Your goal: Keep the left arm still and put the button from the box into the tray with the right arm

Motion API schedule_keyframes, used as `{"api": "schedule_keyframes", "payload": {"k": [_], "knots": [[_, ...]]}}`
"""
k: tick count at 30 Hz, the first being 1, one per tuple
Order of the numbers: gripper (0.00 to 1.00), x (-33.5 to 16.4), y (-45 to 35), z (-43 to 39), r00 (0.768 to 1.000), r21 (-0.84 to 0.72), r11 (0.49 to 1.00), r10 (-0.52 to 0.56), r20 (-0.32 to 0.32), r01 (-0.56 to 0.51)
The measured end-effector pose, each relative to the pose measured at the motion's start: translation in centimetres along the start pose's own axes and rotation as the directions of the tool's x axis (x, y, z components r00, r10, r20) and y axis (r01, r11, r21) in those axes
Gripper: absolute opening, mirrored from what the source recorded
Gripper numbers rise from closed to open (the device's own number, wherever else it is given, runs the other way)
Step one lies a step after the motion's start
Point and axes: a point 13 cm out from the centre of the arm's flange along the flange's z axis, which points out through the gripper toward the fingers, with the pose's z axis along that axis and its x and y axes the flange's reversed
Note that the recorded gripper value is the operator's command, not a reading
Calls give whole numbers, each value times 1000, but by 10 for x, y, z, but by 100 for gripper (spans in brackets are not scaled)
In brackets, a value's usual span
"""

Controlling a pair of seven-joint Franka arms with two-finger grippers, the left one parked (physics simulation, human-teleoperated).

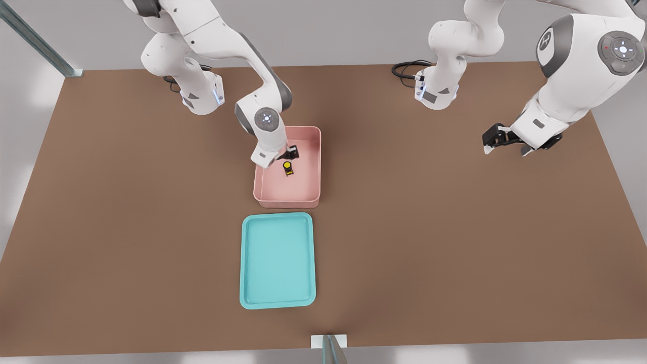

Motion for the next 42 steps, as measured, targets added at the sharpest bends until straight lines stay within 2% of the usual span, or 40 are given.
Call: {"api": "schedule_keyframes", "payload": {"k": [5,12,23,25,28,30,35,37,38,40,42], "knots": [[100,2,-1,26,997,-12,998,69,43,-68],[99,15,24,50,994,-32,997,74,81,-72],[99,10,26,83,986,-35,994,111,126,-108],[92,10,27,86,985,-38,993,113,133,-109],[66,9,29,87,982,-46,992,119,143,-114],[58,6,30,85,981,-53,991,126,150,-119],[48,-6,34,77,975,-74,988,147,167,-136],[47,-15,39,69,972,-88,986,157,174,-144],[43,-19,42,65,971,-94,985,163,176,-148],[43,-24,44,63,970,-98,983,172,174,-157],[43,-57,58,32,959,-142,975,199,201,-172]]}}
